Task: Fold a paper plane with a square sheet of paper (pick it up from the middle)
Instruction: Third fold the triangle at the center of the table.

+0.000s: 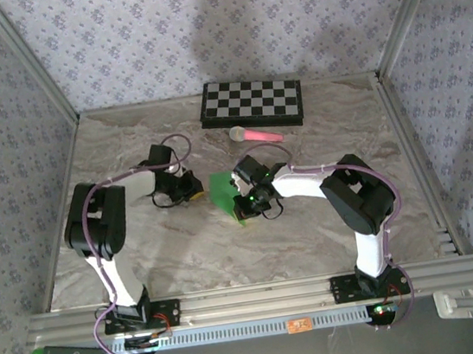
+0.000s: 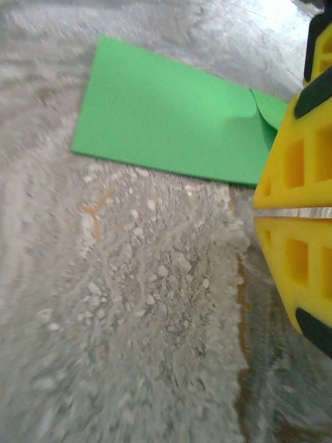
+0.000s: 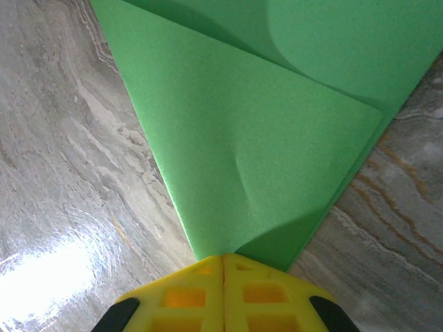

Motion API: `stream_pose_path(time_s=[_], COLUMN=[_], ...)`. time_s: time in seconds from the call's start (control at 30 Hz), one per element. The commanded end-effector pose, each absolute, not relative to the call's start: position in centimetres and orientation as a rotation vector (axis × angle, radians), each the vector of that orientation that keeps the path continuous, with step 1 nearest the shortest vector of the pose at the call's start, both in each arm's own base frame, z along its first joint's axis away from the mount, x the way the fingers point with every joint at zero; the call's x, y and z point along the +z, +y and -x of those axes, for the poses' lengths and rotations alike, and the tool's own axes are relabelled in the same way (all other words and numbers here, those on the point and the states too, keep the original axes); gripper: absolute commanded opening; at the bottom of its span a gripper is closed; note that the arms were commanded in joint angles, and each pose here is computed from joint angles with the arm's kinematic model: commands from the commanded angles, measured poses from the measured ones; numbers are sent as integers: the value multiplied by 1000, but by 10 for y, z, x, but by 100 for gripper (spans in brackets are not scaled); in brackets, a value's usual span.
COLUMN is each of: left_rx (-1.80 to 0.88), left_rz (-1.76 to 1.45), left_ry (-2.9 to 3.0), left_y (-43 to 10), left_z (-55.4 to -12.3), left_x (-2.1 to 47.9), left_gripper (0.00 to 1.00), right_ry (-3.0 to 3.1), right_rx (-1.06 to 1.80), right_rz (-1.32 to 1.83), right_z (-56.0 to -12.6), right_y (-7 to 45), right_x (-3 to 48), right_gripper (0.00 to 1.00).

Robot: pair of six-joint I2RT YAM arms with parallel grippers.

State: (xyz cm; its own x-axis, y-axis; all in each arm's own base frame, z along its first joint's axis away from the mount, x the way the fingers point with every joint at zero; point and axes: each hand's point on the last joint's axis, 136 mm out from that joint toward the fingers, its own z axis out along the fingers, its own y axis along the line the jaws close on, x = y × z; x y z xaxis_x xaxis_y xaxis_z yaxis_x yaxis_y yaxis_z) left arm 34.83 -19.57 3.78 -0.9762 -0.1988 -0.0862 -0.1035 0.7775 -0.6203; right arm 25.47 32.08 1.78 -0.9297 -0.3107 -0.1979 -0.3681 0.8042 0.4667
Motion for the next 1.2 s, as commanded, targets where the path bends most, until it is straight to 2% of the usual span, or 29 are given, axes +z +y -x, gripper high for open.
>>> stream_pose_path(time_s=[0.0,0.13,0.33,0.8,1.03,1.17], left_rx=[-1001,-1051,-1067,-815,-852,-853], left_rz=[201,197,180,181,218,231], left_ry=[2753,2774,2845,2960,2997,3004], left_y=[-211,-236,-257,-232,-236,-237], left_z=[-343,-320,-305,-298,-289,-289], left_x=[78,73,45,-2,-13,-15], left_gripper=[13,13,7,3,0,0], right_ry=[3069,3025,3006,3039,2814,2796], right_rx=[535,626,678,604,932,968], right_rz=[475,442,435,461,434,419], right_z=[-232,-240,-245,-239,-269,-273], right_y=[280,292,297,277,334,350], right_x=[-19,-6,-1,-10,54,52], right_gripper=[7,8,8,8,9,8])
